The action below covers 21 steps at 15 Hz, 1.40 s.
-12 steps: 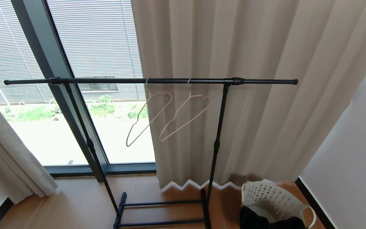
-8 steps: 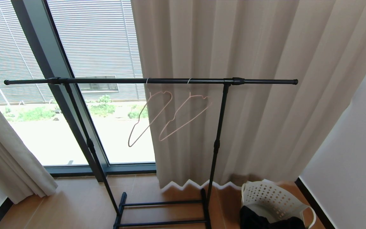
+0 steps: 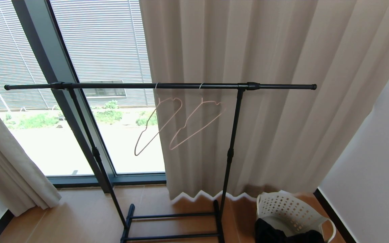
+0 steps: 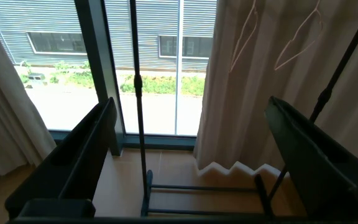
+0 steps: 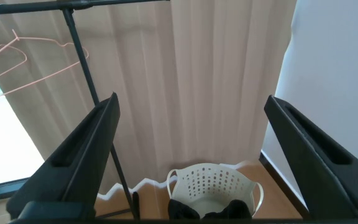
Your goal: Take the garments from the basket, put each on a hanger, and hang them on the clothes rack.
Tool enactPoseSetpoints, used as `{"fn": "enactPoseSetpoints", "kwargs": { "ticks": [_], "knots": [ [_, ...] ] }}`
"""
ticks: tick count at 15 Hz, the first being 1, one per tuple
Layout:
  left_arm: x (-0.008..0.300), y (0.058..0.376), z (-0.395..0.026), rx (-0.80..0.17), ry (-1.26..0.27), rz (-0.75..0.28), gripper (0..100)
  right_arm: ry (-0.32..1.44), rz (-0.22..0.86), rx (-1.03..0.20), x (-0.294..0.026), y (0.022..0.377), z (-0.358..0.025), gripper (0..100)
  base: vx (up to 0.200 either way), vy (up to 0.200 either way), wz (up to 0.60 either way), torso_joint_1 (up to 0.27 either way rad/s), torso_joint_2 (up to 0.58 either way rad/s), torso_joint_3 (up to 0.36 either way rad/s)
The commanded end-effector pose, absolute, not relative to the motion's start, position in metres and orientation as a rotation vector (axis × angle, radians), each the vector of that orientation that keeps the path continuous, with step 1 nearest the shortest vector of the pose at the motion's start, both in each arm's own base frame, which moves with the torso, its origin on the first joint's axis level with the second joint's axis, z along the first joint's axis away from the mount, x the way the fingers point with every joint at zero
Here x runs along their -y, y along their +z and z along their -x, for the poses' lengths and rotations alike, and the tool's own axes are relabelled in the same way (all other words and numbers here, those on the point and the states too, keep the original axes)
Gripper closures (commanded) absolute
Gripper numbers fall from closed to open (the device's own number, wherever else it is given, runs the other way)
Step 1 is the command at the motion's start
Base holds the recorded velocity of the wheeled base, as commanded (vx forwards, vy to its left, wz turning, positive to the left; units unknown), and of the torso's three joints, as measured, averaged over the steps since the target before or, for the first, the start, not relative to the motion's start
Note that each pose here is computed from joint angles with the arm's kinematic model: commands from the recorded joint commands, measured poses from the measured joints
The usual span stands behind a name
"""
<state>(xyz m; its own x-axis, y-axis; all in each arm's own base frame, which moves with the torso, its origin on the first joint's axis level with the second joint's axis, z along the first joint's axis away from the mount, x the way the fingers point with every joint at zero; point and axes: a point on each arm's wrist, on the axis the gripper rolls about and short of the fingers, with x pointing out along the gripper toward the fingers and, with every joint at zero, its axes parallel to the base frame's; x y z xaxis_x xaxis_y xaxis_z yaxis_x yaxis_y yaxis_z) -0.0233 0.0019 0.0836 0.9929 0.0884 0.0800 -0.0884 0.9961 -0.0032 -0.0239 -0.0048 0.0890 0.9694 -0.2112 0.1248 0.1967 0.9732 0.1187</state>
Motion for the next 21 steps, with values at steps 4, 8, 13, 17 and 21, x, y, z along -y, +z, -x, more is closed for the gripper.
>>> {"fn": "enactPoseSetpoints", "kwargs": {
  "ticks": [4,8,13,17,21],
  "knots": [
    [-0.0019,0.0836,0.0232,0.080,0.089,0.000,0,-0.205,-0.106,0.140,0.0049,0.0891,0.0239,0,0.000,0.000,0.00,0.000,0.00,0.000],
    [-0.0019,0.0836,0.0232,0.080,0.089,0.000,0,-0.208,-0.109,0.140,0.0049,0.0891,0.0240,0,0.000,0.000,0.00,0.000,0.00,0.000],
    [0.0020,0.0836,0.0232,0.086,-0.080,-0.148,0,-0.204,-0.101,0.137,0.0048,0.0890,0.0239,0,0.000,0.000,0.00,0.000,0.00,0.000],
    [0.0020,0.0835,0.0232,0.082,-0.081,-0.091,0,-0.204,-0.101,0.137,0.0048,0.0890,0.0239,0,0.000,0.000,0.00,0.000,0.00,0.000],
    [0.0019,0.0835,0.0232,0.081,-0.078,-0.085,0,-0.203,-0.101,0.137,0.0048,0.0890,0.0239,0,0.000,0.000,0.00,0.000,0.00,0.000]
  ]
}}
